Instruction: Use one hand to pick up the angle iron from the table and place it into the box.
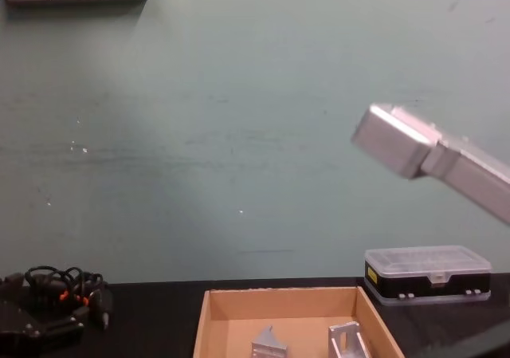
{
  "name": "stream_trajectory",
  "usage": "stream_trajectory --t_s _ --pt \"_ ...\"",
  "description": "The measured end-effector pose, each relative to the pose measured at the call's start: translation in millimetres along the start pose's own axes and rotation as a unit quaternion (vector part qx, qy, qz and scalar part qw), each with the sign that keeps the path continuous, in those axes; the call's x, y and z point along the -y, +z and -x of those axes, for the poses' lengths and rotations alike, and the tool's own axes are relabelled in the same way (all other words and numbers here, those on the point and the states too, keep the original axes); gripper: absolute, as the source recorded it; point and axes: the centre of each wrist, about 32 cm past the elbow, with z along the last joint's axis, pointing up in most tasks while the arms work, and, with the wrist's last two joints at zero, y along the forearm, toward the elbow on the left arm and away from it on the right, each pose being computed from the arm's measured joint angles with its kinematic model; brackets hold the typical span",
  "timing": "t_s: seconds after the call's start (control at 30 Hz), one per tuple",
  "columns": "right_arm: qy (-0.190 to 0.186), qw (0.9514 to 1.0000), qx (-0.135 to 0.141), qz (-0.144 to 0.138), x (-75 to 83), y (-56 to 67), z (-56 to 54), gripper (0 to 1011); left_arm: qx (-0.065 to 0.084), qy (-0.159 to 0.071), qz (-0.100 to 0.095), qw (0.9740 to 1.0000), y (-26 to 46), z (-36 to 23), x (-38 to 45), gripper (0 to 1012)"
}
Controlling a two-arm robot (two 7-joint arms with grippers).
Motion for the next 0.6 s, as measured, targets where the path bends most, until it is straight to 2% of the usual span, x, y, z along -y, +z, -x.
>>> stream_trajectory --t_s 0.27,0.6 --pt "-0.005 0.9999 0.002 0.015 -15.9 -9.1 -2.3 1002 0.0 0.0 0.0 1.0 0.0 0.0 0.0 1011" --pt "0.0 0.9997 0.012 0.021 -39.1 -5.0 -6.9 1002 0.0 0.0 0.0 1.0 0.0 0.0 0.0 1011"
